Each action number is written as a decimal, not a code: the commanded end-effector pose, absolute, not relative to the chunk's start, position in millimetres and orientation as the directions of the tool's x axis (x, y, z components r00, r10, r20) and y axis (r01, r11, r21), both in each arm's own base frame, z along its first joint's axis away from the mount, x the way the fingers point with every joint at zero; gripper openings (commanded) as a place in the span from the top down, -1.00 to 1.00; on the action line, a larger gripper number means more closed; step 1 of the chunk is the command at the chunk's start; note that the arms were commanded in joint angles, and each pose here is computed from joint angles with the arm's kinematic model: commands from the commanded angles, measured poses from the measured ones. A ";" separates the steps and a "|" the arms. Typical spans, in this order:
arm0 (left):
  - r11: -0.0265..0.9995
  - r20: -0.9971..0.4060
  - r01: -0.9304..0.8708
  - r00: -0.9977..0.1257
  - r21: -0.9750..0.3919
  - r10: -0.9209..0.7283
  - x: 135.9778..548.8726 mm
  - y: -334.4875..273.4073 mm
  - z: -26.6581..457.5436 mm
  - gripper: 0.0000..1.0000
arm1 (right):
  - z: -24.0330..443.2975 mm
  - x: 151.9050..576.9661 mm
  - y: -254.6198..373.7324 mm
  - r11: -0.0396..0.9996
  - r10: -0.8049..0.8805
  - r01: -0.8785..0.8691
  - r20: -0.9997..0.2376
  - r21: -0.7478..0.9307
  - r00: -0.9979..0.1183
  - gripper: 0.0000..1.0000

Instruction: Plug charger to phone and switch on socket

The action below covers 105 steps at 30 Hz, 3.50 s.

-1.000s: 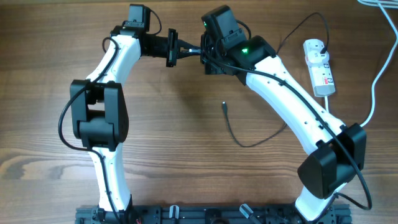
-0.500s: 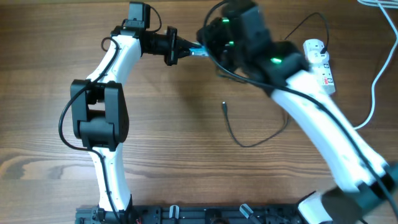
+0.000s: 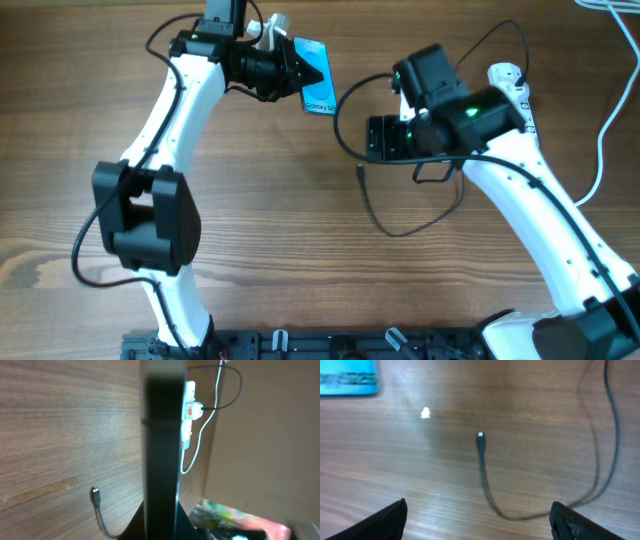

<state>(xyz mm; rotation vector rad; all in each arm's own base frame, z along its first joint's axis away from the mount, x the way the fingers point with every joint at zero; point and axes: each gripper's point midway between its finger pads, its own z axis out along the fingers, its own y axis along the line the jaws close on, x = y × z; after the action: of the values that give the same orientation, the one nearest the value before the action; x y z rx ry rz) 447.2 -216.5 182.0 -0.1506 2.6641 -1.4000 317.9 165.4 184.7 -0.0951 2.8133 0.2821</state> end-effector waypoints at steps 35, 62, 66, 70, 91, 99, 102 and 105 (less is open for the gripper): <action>0.721 -0.108 -0.248 -0.906 -0.647 -0.408 468.2 -77.7 163.5 0.93 | -12.2 326.2 197.6 0.982 -0.185 -0.187 -0.123 0.003 -0.975 0.54; 0.368 -0.274 0.205 -0.950 -0.907 -0.146 458.9 -139.1 243.2 0.92 | 113.8 338.6 269.7 0.860 -0.206 -0.337 -0.343 0.384 -0.917 0.92; 0.122 -0.359 0.350 -0.931 -0.929 -0.066 443.7 -154.4 287.2 0.92 | 200.9 321.7 273.5 0.778 -0.170 -0.425 -0.495 0.463 -0.852 0.91; 0.102 -0.360 0.356 -0.933 -0.929 -0.023 436.0 -174.3 287.6 0.92 | 230.6 313.6 269.9 0.760 -0.132 -0.434 -0.538 0.485 -0.833 0.92; 0.259 -0.375 0.371 -0.926 -0.892 0.034 436.7 -254.7 266.8 0.92 | 212.8 324.9 249.2 0.913 0.021 -0.201 -0.531 0.356 -0.847 0.92; 0.170 -0.399 0.407 -0.913 -0.897 0.078 425.3 -257.2 278.5 0.92 | 220.1 329.4 256.8 0.895 0.033 -0.220 -0.552 0.387 -0.833 0.92; 0.160 -0.398 0.406 -0.914 -0.899 0.082 424.1 -257.1 279.7 0.92 | 220.3 328.5 258.1 0.892 0.032 -0.224 -0.549 0.393 -0.836 0.92; 0.150 -0.397 0.406 -0.914 -0.901 0.087 422.6 -257.3 281.1 0.92 | 221.1 328.7 259.3 0.889 0.032 -0.228 -0.550 0.398 -0.835 0.91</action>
<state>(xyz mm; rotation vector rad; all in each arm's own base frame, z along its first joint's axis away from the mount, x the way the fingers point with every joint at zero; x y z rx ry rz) 431.4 -257.2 261.2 0.4027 2.2455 -1.7917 327.7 256.7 223.7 -0.1545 2.4819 0.6021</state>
